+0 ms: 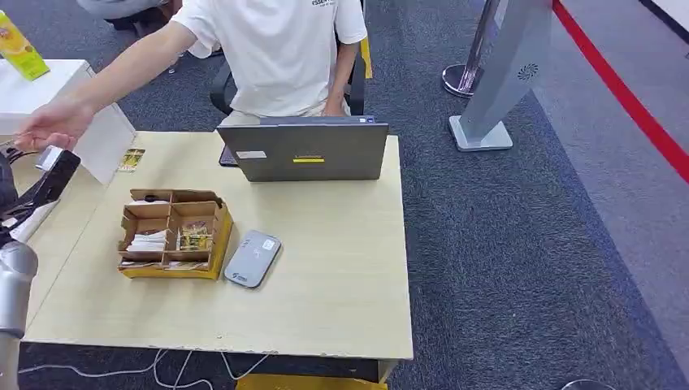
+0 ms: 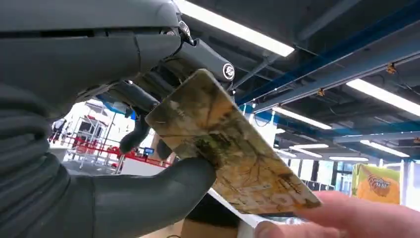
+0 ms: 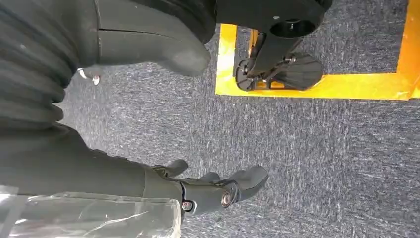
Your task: Pass the card to the sensor for recognition and then transmit it.
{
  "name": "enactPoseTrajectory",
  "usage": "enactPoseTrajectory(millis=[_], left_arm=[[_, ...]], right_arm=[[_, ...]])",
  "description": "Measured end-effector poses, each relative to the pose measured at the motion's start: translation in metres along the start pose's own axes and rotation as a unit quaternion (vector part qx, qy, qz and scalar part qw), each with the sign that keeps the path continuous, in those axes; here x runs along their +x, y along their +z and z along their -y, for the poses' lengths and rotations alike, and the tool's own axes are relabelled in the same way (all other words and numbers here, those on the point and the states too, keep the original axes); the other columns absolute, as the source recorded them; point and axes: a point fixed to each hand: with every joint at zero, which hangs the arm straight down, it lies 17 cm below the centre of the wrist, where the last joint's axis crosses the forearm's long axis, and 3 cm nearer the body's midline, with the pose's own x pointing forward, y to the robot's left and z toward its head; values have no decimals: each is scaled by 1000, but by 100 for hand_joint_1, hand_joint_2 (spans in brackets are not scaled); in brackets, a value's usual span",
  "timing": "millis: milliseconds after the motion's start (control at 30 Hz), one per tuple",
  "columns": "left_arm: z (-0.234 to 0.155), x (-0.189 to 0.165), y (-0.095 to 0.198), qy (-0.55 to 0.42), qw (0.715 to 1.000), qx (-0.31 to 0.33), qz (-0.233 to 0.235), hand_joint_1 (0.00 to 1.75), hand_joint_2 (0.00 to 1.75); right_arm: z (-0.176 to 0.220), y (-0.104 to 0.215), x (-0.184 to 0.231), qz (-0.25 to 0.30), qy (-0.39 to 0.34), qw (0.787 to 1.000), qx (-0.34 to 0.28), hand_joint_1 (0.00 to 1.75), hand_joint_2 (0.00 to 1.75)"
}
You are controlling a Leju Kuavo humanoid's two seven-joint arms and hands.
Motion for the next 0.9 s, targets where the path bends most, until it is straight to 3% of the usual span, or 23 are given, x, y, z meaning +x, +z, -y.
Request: enactPoseTrajectory(millis=[400,567,667,900], left_arm=[[12,-3,7,1,1000,-10,-4,175,175],[15,7,20,3,1000,3,19,175,175],[10,52,40,6,997,21,74,175,175],[-23,218,99,37,975,64,211,175,175]], right_arm=[[-1,0,-2,-4,6,1000,2,0,175],[-4,1,-1,-3,10,1000,4,0,175],[-6,2,-1,-3,10,1000,4,0,175],[-11,3,2,0,10,1000,7,0,175]])
